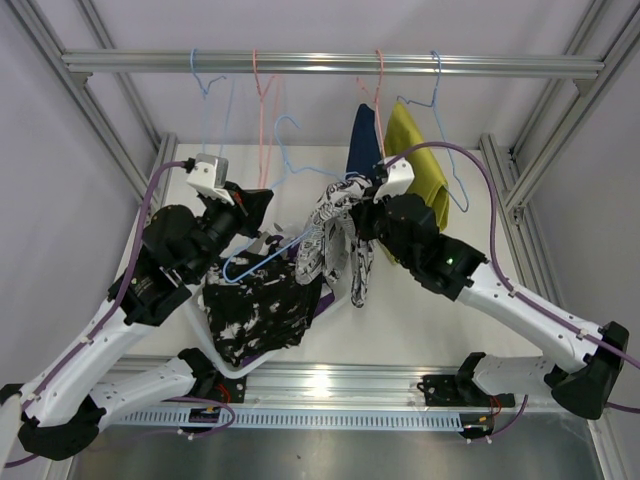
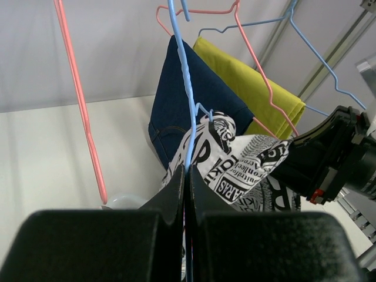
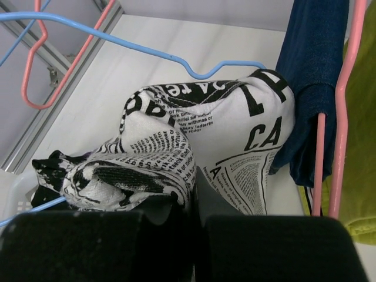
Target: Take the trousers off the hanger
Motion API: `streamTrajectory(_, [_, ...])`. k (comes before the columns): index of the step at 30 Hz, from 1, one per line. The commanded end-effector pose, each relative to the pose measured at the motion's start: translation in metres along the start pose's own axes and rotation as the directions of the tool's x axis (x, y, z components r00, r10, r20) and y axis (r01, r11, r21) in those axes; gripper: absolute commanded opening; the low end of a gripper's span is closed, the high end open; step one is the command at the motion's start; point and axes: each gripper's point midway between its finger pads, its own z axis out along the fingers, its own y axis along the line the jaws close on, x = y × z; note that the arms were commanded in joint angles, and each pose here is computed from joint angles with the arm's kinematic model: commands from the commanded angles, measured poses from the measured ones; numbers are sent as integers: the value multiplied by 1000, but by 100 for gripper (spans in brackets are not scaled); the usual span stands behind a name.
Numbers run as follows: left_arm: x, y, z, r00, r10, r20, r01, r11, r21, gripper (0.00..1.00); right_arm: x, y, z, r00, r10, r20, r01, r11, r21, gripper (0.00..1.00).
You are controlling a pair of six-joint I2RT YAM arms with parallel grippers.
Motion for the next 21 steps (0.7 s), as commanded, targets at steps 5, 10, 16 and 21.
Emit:
streamTrajectory(5, [-25, -4, -4, 996, 5, 84, -7, 1000, 23, 1, -143, 19, -46, 967, 39, 253, -32, 999, -32, 0])
streamTrajectory(10, [-9, -3, 9, 999, 6, 40, -6, 1000, 3, 0, -188, 32, -71, 952, 48, 303, -29, 997, -65, 0])
streamTrajectory(16, [24, -29, 24, 998, 28, -53, -25, 998, 51, 0, -218, 42, -95, 935, 79, 345, -36, 991, -127, 0])
streamTrajectory(21, [52, -52, 34, 986, 101, -134, -96, 994, 45, 0, -222, 46, -103, 932, 101, 349, -45, 985, -165, 0])
